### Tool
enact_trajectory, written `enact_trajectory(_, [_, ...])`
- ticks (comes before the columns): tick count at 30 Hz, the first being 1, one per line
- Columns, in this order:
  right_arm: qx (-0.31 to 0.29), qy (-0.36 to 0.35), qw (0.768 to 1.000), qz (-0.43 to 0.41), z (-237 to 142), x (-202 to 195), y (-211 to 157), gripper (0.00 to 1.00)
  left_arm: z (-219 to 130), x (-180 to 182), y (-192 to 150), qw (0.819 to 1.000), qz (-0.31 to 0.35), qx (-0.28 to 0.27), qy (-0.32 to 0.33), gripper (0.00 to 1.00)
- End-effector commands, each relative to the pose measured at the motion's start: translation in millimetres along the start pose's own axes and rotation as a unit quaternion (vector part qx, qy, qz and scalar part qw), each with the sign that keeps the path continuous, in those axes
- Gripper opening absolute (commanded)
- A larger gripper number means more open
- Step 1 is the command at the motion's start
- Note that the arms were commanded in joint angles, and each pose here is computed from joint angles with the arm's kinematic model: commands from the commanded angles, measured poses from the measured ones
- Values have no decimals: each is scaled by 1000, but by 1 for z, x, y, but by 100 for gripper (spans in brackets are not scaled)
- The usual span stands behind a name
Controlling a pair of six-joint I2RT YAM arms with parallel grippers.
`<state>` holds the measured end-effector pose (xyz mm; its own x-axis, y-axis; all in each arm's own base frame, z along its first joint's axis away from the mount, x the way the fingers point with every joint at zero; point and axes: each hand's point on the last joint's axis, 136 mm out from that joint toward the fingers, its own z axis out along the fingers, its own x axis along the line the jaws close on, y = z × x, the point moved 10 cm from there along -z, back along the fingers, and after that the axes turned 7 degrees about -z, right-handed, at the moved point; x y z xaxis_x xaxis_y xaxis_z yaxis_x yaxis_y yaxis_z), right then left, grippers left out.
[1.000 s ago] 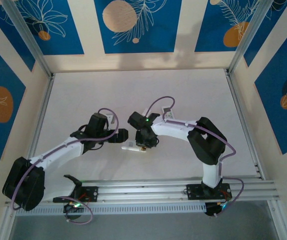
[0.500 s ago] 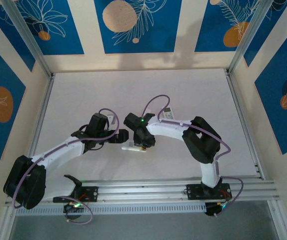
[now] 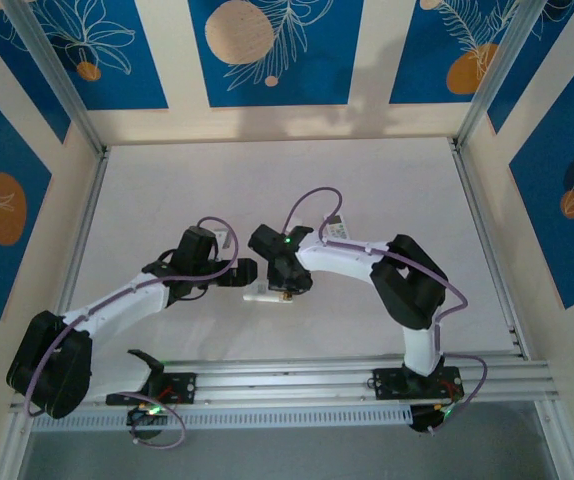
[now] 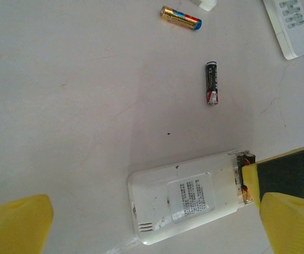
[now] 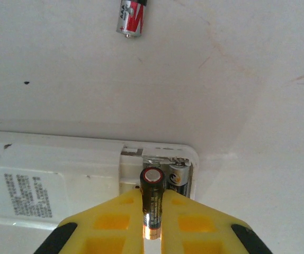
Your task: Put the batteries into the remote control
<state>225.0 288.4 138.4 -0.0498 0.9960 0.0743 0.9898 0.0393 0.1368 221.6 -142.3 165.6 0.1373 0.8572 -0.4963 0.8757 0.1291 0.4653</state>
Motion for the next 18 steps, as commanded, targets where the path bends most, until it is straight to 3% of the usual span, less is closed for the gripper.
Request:
enact_trajectory(1, [12, 14, 1000, 9, -6, -5, -4, 13, -4, -1, 5, 1000, 3, -10, -3, 100])
enact_trajectory(18, [46, 28, 998, 22, 7, -5, -4, 13, -4, 0, 3, 1000, 0, -9, 0, 100])
